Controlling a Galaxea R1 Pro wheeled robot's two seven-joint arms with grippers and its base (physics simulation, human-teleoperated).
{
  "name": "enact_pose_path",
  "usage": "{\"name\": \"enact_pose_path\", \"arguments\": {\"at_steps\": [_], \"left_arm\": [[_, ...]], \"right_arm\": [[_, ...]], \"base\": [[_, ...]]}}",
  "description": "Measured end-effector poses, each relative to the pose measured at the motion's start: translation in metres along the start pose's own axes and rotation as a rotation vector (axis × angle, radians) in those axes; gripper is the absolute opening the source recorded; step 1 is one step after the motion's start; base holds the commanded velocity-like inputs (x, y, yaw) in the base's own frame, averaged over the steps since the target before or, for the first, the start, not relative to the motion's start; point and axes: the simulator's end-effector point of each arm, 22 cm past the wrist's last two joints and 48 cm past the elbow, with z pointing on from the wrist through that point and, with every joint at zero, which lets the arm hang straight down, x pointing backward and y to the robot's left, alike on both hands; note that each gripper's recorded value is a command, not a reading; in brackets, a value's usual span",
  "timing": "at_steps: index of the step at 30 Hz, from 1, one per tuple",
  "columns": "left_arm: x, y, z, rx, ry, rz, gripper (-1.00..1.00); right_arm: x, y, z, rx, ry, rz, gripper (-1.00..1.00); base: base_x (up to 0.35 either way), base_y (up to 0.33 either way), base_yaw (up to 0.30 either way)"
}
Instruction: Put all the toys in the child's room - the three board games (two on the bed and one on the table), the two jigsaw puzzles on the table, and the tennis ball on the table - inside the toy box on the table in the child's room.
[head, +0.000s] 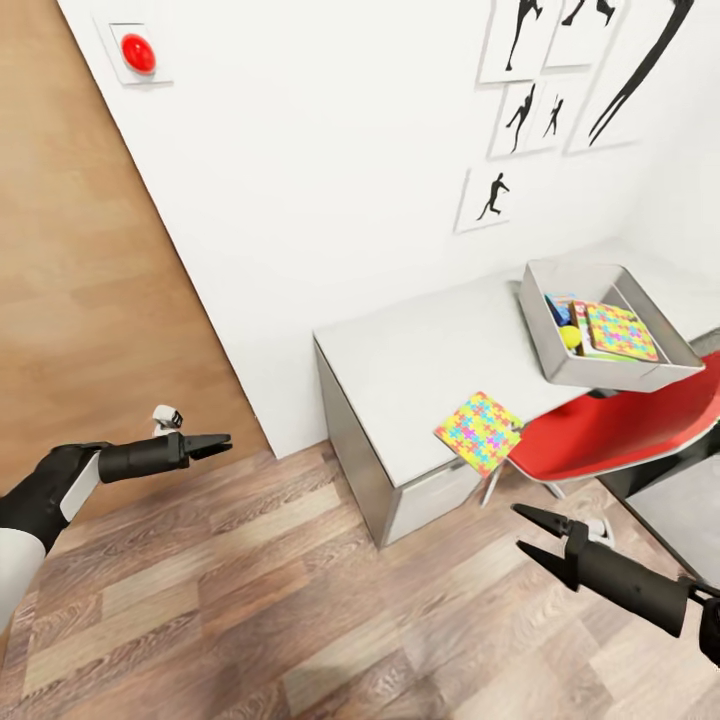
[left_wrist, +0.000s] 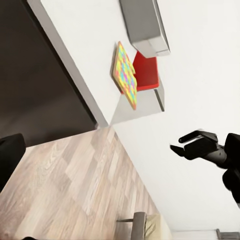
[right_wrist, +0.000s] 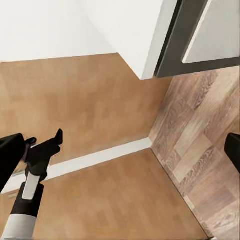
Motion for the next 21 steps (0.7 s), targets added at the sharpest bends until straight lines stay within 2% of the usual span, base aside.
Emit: {"name": "enact_pose_path", "arguments": {"at_steps": [4,9,12,16,19,21], "left_arm": [[-0.001,-0.003,-0.001,0.001,-0.002,0.005,1.00],[-0.002,-0.004,-0.002,0.002,-0.003,0.007,1.00],[-0.002,-0.003,-0.002,0.000,-0.003,0.007,1.00],[-0.005,-0.001,-0.013,-0.017,-0.008,0.013,1.00],[-0.007,-0.001,-0.019,-0.020,-0.010,0.018,1.00],[-0.007,-0.007,-0.021,0.005,-0.010,0.022,1.00]], "right_arm": [[-0.004,0.004,-0.005,-0.026,-0.025,0.006,1.00],[-0.017,-0.009,-0.014,0.001,-0.067,0.017,1.00],[-0.018,-0.023,-0.016,0.058,-0.072,-0.007,1.00],[-0.029,-0.040,-0.015,0.144,-0.130,-0.072,1.00],[-0.028,-0.041,-0.010,0.155,-0.134,-0.094,1.00],[-0.027,-0.038,-0.008,0.142,-0.135,-0.103,1.00]], "base": [[0.000,0.000,-0.151],[-0.049,-0.034,-0.044],[-0.106,-0.185,-0.007],[-0.025,-0.083,-0.001],[-0.006,-0.021,0.000],[-0.002,-0.007,0.000]]}}
